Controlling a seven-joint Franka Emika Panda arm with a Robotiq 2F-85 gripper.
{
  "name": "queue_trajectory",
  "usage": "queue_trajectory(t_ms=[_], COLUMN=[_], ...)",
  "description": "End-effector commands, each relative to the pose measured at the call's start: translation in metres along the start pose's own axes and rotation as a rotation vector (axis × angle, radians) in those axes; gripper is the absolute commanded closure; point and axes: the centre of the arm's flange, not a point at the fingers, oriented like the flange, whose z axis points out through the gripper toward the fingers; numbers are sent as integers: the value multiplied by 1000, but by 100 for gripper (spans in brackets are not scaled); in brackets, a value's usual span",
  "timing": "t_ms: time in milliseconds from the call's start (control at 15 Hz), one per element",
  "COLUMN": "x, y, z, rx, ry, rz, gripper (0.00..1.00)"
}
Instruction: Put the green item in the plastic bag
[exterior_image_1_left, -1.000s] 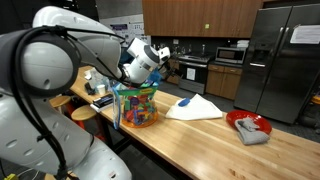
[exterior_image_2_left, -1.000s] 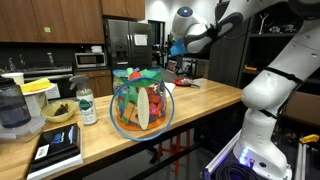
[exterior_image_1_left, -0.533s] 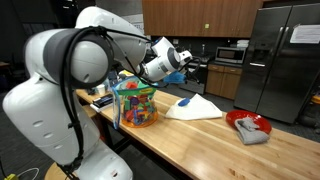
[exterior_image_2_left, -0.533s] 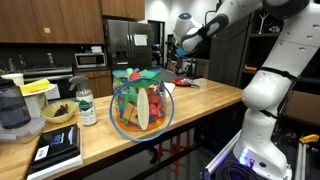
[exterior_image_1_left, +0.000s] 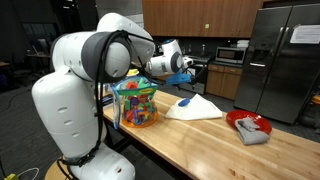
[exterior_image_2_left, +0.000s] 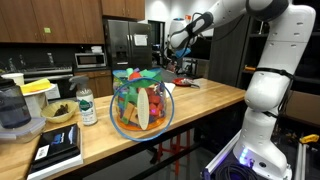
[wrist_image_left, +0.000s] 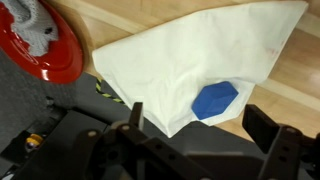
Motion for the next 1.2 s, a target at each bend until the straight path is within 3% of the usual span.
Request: queue_trajectory(t_ms=[0, 133, 333, 400, 1133], x=[16, 19, 23, 13, 16], y=[20, 26, 40, 28, 36], z=[-3, -2, 4, -1, 6], rx=[72, 86, 52, 61, 54], ry=[-80, -106, -72, -85, -84], rz=[-142, -176, -89, -125, -100], gripper=[0, 0, 0, 0, 0])
